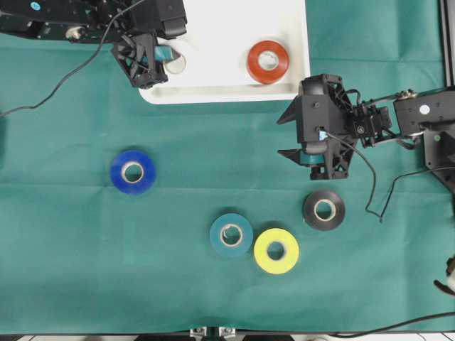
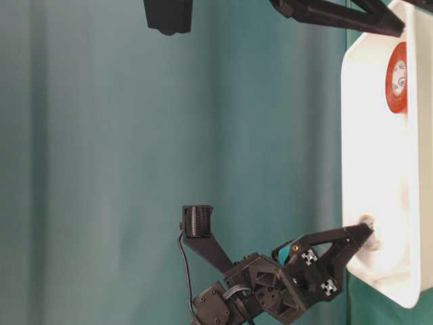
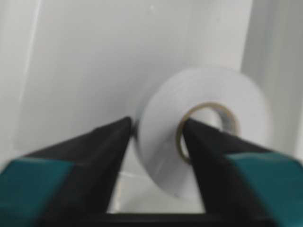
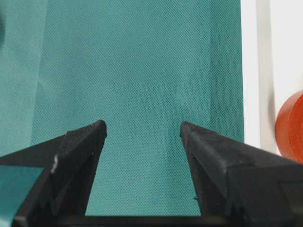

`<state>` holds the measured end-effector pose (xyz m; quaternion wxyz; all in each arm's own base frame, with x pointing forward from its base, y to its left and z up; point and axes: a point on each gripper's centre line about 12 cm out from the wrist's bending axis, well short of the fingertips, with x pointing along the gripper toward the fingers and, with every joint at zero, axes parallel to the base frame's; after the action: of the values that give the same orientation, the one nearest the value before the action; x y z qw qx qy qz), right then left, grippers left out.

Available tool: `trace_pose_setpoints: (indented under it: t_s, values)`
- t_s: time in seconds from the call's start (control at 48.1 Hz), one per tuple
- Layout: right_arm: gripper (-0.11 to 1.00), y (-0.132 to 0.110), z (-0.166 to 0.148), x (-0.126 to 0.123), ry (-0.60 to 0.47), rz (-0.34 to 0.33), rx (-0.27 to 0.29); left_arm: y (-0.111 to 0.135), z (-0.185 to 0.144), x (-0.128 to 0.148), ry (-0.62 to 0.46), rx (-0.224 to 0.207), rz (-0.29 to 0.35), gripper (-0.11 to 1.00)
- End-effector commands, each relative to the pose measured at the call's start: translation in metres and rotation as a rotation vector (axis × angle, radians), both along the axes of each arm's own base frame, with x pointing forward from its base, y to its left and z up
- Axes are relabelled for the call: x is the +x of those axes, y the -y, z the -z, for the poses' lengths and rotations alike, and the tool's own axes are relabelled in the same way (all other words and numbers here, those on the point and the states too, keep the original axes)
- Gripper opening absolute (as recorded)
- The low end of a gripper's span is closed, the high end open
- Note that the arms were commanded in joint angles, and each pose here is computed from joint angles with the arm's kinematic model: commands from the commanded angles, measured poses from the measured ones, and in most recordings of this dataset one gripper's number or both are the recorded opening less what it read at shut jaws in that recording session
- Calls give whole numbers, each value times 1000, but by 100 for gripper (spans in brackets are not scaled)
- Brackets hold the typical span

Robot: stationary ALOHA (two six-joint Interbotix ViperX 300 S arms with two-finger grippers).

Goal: Put the tape alternately from left to right into the white case.
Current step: 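Lift the white roll and place it in the tray's left side, then release the white roll and withdraw the left gripper beside the blue roll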

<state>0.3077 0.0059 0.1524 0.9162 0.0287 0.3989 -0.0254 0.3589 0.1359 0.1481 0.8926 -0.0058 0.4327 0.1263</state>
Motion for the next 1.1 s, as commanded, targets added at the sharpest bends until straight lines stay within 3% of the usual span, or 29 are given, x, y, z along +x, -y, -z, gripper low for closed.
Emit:
trace_pose_setpoints:
  t_s: [0.0, 0.166, 0.208, 0.645, 1.082]
  values:
    - [72, -2, -10, 6, 38, -4, 6, -3, -10, 3, 37, 14, -5, 16]
    - [72, -2, -10, 6, 38, -4, 6, -2, -10, 3, 36, 14, -4, 65]
    - [72, -2, -10, 6, 36, -3, 6, -2, -10, 3, 36, 14, -4, 71]
    - [72, -2, -9, 6, 35, -3, 5, 8, -21, -1, 57, 18, 15, 69]
    - [72, -2, -10, 6, 38, -3, 6, 62, -29, -19, 70, 12, 139, 69]
